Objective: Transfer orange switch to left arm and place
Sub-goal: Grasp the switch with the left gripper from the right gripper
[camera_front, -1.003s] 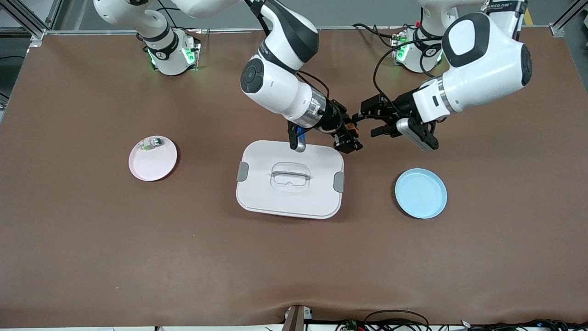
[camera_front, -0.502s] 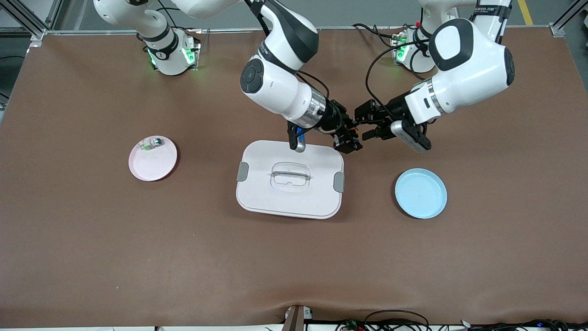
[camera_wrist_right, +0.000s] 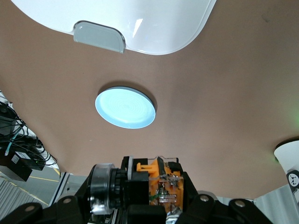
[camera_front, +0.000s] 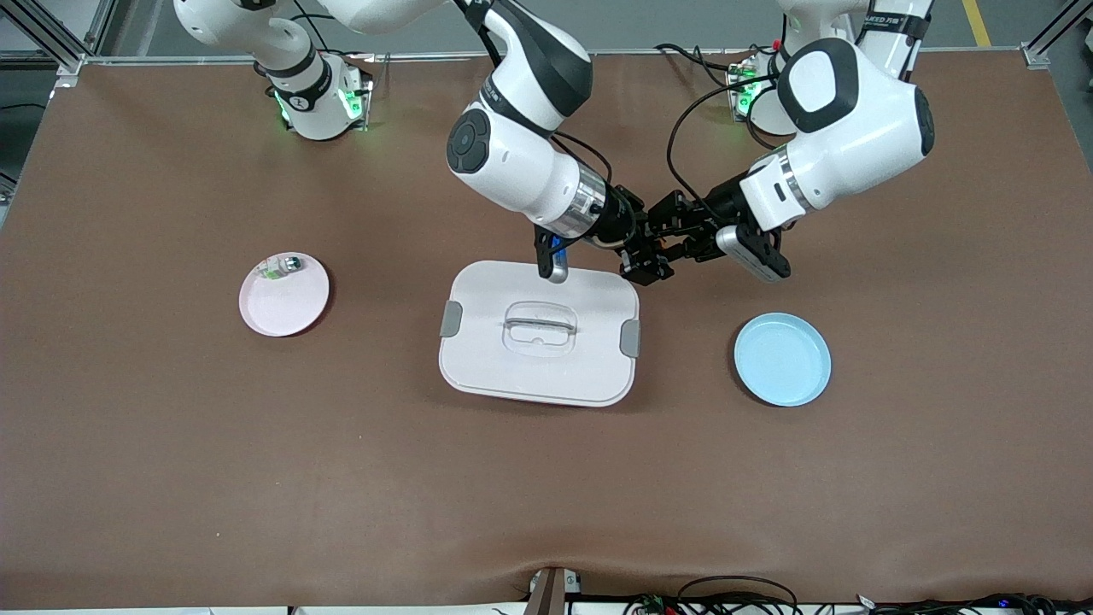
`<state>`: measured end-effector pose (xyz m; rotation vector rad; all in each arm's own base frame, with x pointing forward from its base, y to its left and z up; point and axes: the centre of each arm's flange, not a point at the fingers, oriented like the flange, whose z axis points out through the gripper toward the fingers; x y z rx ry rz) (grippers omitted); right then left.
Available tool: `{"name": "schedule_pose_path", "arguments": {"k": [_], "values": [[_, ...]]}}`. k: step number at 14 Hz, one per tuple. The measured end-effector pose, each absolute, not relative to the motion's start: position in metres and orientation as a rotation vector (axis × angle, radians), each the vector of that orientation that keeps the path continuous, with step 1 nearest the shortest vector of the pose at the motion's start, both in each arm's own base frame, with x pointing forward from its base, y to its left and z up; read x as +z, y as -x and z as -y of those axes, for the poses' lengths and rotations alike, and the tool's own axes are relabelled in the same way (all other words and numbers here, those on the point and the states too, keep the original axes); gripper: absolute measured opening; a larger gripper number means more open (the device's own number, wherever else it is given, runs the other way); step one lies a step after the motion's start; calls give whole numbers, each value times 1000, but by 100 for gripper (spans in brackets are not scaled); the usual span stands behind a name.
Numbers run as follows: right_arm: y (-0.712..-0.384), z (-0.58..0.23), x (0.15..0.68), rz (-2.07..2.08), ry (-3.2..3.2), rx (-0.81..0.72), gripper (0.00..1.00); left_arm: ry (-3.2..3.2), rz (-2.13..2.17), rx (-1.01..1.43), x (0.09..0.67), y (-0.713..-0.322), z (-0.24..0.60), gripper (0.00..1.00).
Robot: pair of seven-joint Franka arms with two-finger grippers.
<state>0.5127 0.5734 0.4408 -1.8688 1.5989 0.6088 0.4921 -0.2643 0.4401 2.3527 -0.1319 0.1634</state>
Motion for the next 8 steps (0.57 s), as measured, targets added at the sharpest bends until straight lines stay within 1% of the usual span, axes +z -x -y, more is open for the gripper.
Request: {"name": "schedule_pose_path", "arguments": {"k": [2, 3, 5, 8], "values": [[-514, -572, 441, -1601, 1869, 606, 73, -2356, 121, 169, 436, -492, 265, 48], [-514, -572, 441, -1601, 1870, 606, 73, -2355, 122, 166, 435, -491, 266, 48], [-514, -572, 442, -1600, 1866, 604, 73, -2353, 107, 164, 432, -492, 264, 36], [-515, -572, 442, -1600, 1866, 604, 73, -2353, 106, 163, 432, -492, 264, 36]]}}
